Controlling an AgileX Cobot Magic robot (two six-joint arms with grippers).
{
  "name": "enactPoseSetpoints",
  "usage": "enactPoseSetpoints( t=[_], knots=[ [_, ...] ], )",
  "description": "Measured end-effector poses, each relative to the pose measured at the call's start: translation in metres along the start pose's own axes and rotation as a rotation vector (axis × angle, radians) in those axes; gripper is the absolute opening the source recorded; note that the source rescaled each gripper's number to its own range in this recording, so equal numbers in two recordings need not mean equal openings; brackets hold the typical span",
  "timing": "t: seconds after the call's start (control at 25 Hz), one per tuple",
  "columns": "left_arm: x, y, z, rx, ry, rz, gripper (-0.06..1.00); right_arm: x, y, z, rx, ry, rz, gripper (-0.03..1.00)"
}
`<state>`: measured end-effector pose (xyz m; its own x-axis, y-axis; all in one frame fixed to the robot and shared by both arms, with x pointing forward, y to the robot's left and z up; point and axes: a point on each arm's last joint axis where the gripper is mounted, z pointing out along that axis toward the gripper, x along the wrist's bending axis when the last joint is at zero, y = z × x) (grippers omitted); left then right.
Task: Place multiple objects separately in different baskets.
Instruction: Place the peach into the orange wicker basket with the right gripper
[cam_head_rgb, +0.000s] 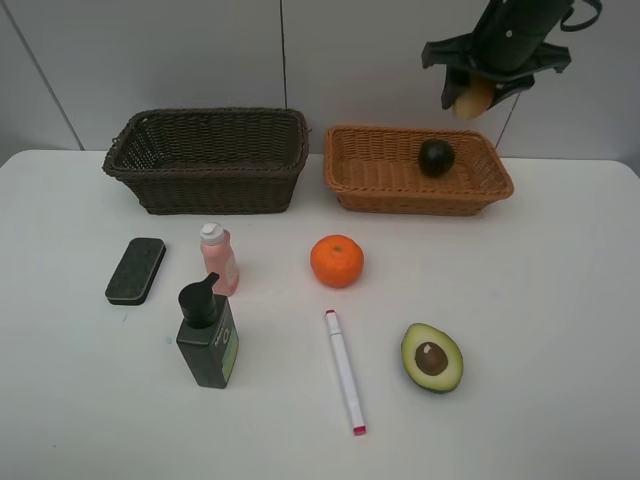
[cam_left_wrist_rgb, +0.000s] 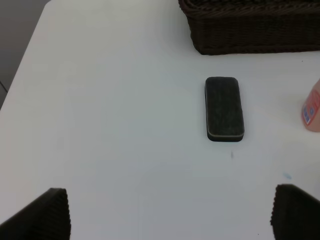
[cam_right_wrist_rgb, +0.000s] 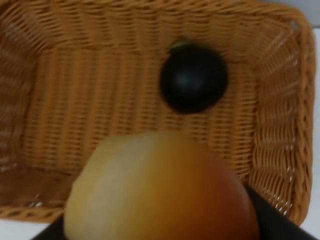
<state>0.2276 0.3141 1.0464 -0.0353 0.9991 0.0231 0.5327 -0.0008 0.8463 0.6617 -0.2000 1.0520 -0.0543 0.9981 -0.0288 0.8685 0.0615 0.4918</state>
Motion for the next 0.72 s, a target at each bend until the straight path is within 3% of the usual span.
enactPoseSetpoints(
  t=[0.32, 0.72],
  knots=[
    [0.0, 0.0, 0.0, 0.0, 0.0, 0.0, 1.0, -0.005, -0.009, 0.08, 0.067, -0.017, 0.004, 0.56],
    [0.0, 0.0, 0.0, 0.0, 0.0, 0.0, 1.0, -0.004, -0.011, 0.087, 0.076, -0.018, 0.002, 0.56]
  ],
)
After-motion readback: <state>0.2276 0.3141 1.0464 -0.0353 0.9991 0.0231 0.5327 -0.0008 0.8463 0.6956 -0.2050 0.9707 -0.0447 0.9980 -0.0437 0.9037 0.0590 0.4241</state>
